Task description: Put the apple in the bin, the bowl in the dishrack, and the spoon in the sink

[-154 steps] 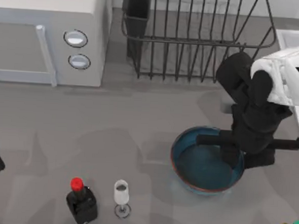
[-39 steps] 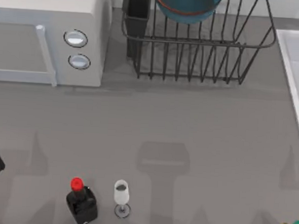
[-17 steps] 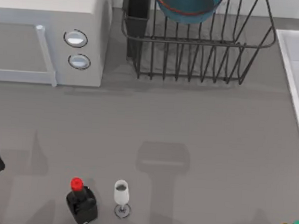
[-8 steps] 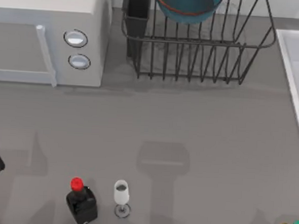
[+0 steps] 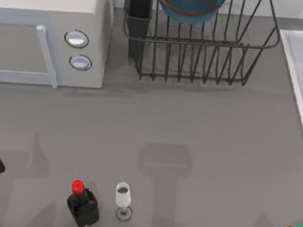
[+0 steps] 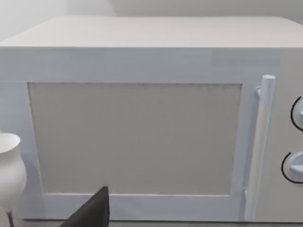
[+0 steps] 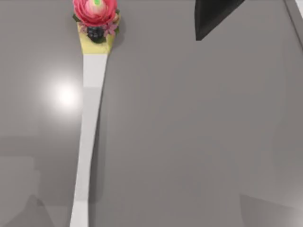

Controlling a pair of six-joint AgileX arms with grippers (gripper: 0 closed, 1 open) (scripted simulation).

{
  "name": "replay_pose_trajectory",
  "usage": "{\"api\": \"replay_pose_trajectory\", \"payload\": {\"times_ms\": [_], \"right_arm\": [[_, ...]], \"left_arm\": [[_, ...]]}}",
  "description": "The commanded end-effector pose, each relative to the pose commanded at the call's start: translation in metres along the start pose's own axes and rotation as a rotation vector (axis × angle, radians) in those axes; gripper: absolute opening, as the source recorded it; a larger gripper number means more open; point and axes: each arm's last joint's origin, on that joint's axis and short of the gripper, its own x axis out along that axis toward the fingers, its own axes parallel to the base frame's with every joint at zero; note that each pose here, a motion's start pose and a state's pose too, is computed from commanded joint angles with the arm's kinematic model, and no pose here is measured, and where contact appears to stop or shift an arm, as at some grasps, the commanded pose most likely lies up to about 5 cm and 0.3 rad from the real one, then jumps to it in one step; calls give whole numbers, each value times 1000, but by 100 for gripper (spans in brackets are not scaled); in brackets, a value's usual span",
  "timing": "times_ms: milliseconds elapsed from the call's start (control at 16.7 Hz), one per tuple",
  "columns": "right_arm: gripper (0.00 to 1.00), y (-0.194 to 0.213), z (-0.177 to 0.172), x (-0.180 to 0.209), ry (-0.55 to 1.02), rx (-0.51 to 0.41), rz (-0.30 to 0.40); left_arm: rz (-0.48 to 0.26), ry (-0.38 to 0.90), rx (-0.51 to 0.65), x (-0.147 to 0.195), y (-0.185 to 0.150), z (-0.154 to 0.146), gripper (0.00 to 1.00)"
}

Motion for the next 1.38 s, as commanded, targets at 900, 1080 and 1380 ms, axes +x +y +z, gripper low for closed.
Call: {"api": "replay_pose_trajectory", "payload": {"times_ms": [900, 1080, 1380], "right_arm": [[100, -1, 0, 96, 1, 0, -3], [100, 0, 0, 100, 0, 0, 0], [77, 0, 0, 100, 0, 0, 0]], "left_arm": [[0, 0, 0, 0, 0, 0, 100], [0, 0, 0, 0, 0, 0, 100], [0, 0, 0, 0, 0, 0, 100]]}}
